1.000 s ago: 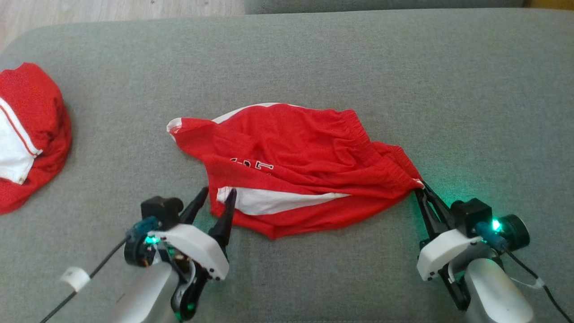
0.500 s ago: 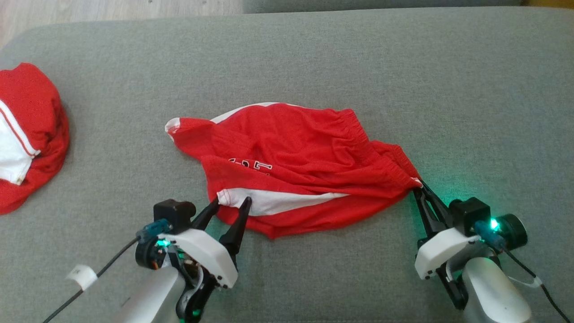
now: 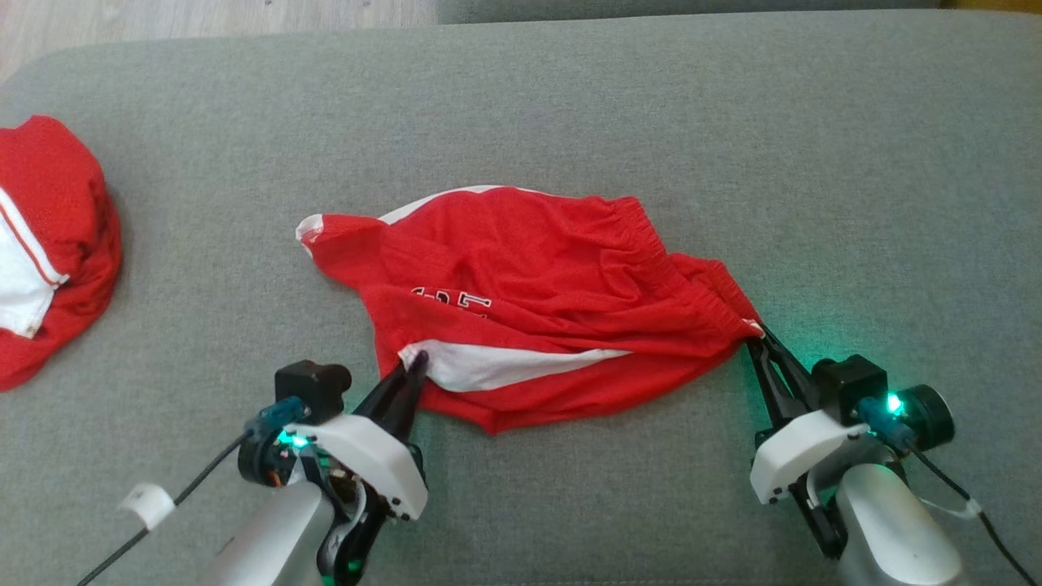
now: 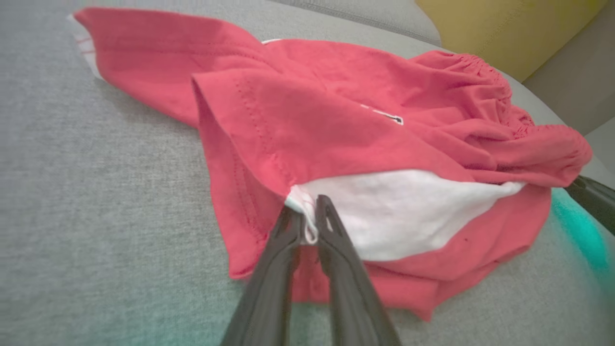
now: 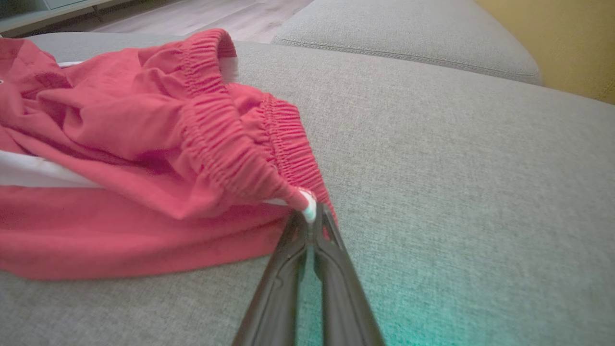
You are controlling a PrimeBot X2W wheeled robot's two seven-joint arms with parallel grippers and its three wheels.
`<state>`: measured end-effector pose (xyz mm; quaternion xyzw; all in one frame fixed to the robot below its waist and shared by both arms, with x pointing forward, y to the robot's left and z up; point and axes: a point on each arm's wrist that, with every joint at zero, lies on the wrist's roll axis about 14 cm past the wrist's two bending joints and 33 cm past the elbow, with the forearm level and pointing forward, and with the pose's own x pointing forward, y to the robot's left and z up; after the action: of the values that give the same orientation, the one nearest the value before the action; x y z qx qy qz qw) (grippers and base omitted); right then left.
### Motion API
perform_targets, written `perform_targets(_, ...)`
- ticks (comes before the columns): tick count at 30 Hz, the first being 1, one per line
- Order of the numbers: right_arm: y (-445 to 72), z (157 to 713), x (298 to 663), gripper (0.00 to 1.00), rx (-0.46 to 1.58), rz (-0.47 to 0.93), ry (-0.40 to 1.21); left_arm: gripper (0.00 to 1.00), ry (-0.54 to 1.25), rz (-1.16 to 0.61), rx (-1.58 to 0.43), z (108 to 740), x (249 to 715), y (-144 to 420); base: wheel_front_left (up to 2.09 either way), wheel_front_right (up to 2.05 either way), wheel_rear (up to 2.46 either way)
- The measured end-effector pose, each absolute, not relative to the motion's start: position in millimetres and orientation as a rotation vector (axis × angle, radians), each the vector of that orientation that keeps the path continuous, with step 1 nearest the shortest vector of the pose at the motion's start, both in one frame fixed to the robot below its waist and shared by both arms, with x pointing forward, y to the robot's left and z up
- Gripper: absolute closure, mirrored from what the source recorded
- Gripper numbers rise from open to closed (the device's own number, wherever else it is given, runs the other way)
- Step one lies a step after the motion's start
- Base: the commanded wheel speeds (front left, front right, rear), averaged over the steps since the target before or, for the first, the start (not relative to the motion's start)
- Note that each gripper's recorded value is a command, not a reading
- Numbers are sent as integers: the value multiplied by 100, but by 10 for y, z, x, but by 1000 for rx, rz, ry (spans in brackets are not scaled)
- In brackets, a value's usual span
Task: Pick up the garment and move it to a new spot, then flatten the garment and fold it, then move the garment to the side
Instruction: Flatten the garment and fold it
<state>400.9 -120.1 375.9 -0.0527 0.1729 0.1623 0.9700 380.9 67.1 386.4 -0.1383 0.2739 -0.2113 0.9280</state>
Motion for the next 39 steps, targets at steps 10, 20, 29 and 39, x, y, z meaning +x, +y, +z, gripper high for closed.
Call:
perform_targets(10, -1162, 3919, 4070, 100, -67, 318, 299, 100, 384, -407, -290, 4205, 3973, 732, 0, 0, 0)
perform_targets(20, -922, 4803, 4169, 100, 78, 366, 36, 100, 30, -421, -279, 5330, 4112, 887, 0, 0, 0)
perform_targets(29, -861, 6091, 3854, 100, 180, 451, -236, 100, -295, -471, -228, 6661, 3767, 1033, 0, 0, 0)
perform_targets(39, -1057, 7147, 3382, 100, 124, 453, -458, 100, -552, -615, -76, 7879, 3492, 826, 0, 0, 0)
